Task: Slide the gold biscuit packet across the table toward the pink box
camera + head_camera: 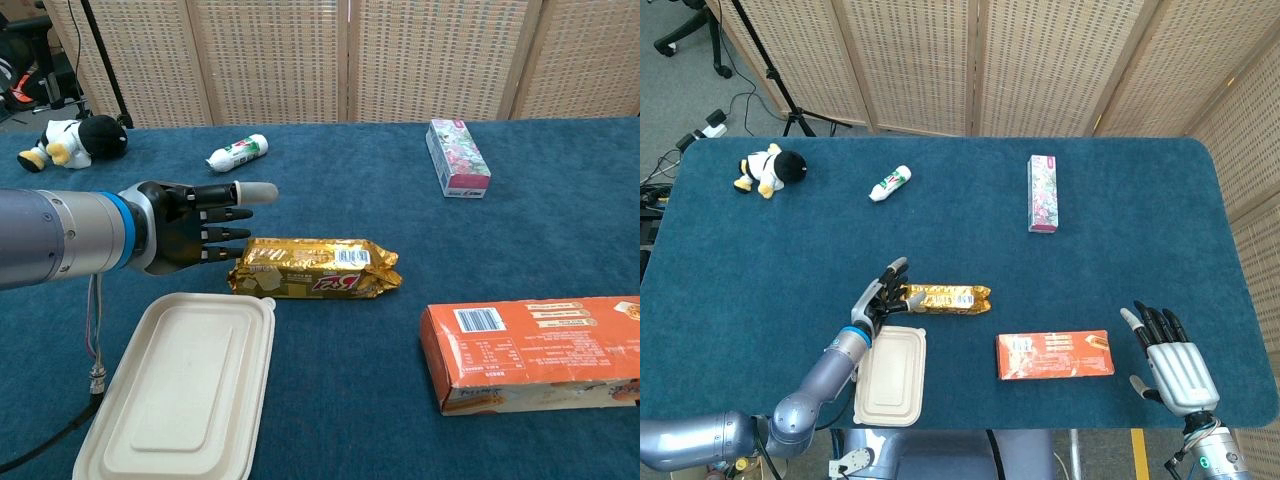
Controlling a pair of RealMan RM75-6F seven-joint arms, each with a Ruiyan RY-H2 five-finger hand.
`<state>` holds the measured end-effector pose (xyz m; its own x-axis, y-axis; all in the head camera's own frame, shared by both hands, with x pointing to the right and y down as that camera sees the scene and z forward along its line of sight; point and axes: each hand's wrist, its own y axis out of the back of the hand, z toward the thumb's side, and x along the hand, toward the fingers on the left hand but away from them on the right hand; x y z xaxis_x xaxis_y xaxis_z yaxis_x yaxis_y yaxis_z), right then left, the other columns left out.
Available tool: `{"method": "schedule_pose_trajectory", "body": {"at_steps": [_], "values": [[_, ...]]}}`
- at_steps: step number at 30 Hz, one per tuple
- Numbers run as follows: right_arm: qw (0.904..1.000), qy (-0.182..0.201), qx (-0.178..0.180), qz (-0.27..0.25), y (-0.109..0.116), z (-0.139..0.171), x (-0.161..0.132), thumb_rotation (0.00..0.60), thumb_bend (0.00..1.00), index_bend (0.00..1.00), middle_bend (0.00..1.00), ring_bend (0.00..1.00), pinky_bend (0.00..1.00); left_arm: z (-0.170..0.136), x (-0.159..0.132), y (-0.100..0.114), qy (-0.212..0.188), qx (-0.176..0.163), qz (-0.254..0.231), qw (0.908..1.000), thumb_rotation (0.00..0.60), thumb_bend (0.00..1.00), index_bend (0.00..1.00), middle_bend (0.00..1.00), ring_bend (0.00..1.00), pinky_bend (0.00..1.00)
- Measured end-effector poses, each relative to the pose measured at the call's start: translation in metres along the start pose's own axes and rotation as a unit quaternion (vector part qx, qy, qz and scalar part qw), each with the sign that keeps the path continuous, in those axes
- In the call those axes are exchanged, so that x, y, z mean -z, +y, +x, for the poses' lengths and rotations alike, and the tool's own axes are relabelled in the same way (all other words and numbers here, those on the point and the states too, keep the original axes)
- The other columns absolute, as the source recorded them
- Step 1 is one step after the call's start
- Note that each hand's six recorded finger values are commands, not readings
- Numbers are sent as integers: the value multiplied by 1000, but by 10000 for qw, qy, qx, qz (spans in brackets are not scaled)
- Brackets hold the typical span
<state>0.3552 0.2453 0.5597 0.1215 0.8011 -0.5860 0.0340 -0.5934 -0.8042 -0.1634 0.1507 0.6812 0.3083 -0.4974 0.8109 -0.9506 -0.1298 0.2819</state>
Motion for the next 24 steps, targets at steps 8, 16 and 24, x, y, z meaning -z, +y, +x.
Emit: {"method": "schedule_pose_trajectory", "body": {"at_steps": [8, 16, 24], "values": [[10000, -28, -19, 8, -1, 0, 2, 600, 260, 7, 0, 0, 0, -4, -5, 0, -94, 28, 145, 9998, 600, 300, 0, 0, 0, 0], [10000, -45, -3, 21, 0, 0, 3, 600, 260, 7, 0, 0, 0, -15, -32, 38, -536, -440, 1124, 9912, 600, 294, 0, 0, 0, 0], [10000, -44, -43, 77, -4, -1, 1, 600, 260, 7, 0, 0, 0, -38, -63, 92, -958, -1149, 2702, 9511, 600, 293, 0, 0, 0, 0]]}}
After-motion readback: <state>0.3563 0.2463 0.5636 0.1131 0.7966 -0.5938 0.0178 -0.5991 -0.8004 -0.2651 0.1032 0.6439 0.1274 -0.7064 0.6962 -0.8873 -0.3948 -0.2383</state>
